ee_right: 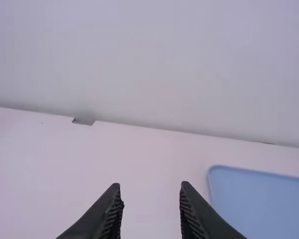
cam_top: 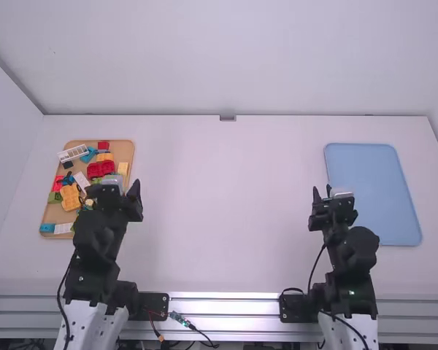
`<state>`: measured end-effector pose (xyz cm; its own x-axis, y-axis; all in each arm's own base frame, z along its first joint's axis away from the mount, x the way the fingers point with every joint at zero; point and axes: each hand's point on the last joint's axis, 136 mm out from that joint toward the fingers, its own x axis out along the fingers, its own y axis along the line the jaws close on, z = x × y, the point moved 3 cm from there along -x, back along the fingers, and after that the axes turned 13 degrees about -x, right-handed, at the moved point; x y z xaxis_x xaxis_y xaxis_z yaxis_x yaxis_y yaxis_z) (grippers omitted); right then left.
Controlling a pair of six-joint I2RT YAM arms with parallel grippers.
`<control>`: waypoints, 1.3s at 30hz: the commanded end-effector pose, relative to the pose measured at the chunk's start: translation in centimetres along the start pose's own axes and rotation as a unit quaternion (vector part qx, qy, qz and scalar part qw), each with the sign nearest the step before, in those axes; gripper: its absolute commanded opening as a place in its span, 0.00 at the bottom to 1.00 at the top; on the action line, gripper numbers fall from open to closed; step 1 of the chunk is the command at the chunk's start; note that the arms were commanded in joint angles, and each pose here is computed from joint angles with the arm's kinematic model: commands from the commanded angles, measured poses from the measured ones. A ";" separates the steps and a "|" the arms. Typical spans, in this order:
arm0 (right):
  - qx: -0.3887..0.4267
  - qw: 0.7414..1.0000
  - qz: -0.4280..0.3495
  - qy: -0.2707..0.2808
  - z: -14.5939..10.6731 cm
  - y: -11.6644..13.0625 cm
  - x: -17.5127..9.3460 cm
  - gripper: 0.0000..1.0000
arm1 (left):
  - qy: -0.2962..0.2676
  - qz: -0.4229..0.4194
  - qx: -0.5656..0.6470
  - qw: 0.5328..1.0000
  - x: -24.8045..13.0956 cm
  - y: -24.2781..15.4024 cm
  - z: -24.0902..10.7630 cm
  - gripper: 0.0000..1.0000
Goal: Assemble lego blocks to make yellow taxi
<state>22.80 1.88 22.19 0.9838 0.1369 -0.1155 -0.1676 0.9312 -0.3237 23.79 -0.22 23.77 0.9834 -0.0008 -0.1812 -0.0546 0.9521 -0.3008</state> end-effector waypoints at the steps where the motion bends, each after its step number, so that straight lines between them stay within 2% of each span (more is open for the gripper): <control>1: 0.008 1.000 -0.002 -0.017 2.0 -0.6 -0.1 0.33 | -0.018 0.014 -0.042 0.999 0.1 -0.1 2.3 0.47; 6: 0.020 1.000 -0.003 -0.021 3.5 -1.2 0.2 0.38 | -0.028 0.031 -0.093 0.995 1.0 -0.4 5.0 0.57; 11: 0.019 0.999 -0.001 -0.031 5.5 -1.7 0.7 0.45 | 0.000 0.079 -0.117 0.990 2.7 1.2 3.5 0.66; 18: 0.047 0.998 0.025 0.014 6.3 -1.6 2.0 0.57 | 0.054 0.105 -0.113 0.987 4.7 1.9 1.4 0.78; 21: 0.047 0.998 0.026 0.016 7.1 -1.9 2.5 0.61 | 0.068 0.114 -0.111 0.985 5.1 2.2 1.1 0.81; 29: 0.056 0.998 -0.006 -0.015 11.3 -4.7 4.5 0.76 | 0.095 0.128 -0.117 0.980 6.7 2.6 -0.3 0.91; 32: 0.071 0.997 -0.012 -0.015 12.2 -5.5 5.3 0.81 | 0.088 0.139 -0.130 0.978 6.6 3.1 -0.1 0.93; 34: 0.065 0.998 -0.007 0.007 11.0 -5.3 6.4 0.85 | 0.089 0.154 -0.134 0.975 6.6 3.7 -0.2 0.99; 39: 0.067 0.997 0.004 0.046 8.9 -4.8 8.5 0.93 | 0.112 0.196 -0.110 0.968 7.0 6.1 -0.5 0.99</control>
<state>31.91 1.67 31.19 0.9729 0.1260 -0.1938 -0.1645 0.9664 -0.1974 29.74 3.89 19.43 0.8344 0.2066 -0.5110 -0.4393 0.8093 -0.3901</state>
